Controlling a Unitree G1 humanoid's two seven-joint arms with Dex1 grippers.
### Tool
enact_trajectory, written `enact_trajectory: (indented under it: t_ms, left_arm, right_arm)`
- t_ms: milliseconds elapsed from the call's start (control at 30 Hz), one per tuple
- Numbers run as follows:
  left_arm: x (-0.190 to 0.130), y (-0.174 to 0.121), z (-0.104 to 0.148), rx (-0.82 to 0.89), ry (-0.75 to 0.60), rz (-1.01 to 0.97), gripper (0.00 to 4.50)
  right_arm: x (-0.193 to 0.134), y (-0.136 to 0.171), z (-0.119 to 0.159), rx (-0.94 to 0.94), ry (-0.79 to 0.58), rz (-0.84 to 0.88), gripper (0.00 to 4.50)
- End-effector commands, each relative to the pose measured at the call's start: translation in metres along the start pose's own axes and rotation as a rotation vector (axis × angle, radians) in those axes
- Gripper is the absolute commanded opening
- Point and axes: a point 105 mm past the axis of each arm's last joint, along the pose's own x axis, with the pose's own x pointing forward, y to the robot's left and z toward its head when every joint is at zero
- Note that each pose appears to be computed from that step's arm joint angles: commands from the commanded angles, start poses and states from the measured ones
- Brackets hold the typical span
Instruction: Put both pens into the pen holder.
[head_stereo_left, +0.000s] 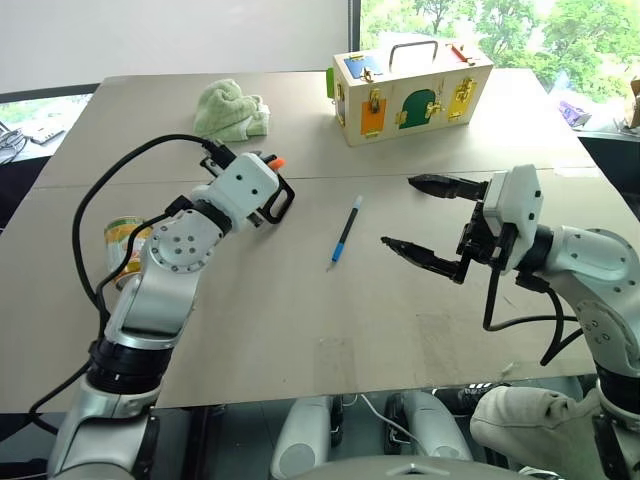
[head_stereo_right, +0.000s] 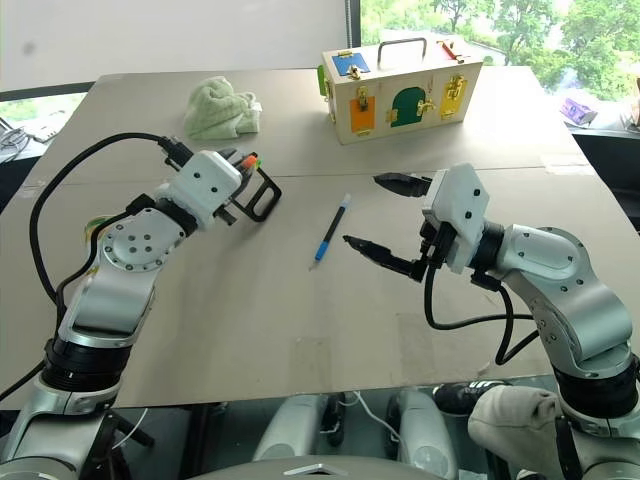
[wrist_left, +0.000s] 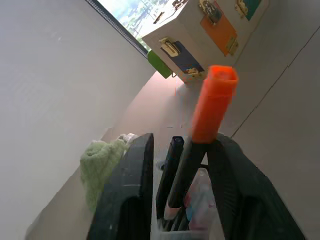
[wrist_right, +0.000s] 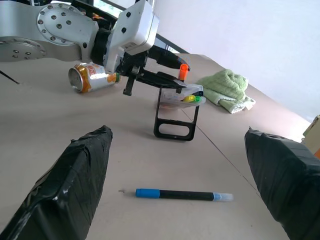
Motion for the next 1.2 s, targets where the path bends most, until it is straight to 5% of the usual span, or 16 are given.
enact_trajectory:
  t_ms: [33, 100, 167, 267, 400, 733, 1100, 1200]
  left_arm:
    - [-0.006, 0.004, 0.017, -0.068, -0.092, -0.025, 3.13]
    - [-0.009, 0.001, 0.021, -0.124, -0.111, -0.066, 3.81]
    - [-0.012, -0.014, 0.038, -0.449, -0.140, -0.208, 4.46]
    - [-0.013, -0.030, 0.063, -0.661, -0.085, -0.380, 4.46]
    - [0.009, -0.049, 0.073, -0.799, 0.205, -0.528, 4.46]
    - [0.081, -0.089, 0.057, -0.868, 0.747, -0.563, 4.46]
    - [0.106, -0.136, 0.050, -0.746, 0.823, -0.652, 4.46]
    - [0.107, -0.146, 0.054, -0.706, 0.813, -0.693, 3.90]
  right_arm:
    - [-0.004, -0.001, 0.011, -0.030, -0.036, -0.018, 4.50]
    - [-0.005, -0.001, 0.011, -0.023, -0.036, -0.021, 4.50]
    - [-0.007, -0.002, 0.008, -0.013, -0.028, -0.030, 4.50]
    - [-0.012, -0.005, 0.006, -0.006, -0.019, -0.064, 4.50]
    - [-0.025, -0.007, 0.005, -0.019, 0.017, -0.113, 4.50]
    - [-0.048, -0.001, -0.001, -0.044, 0.104, -0.185, 4.50]
    - [-0.078, 0.026, -0.015, 0.002, 0.250, -0.175, 4.50]
    - [-0.081, 0.027, -0.015, 0.002, 0.261, -0.191, 4.50]
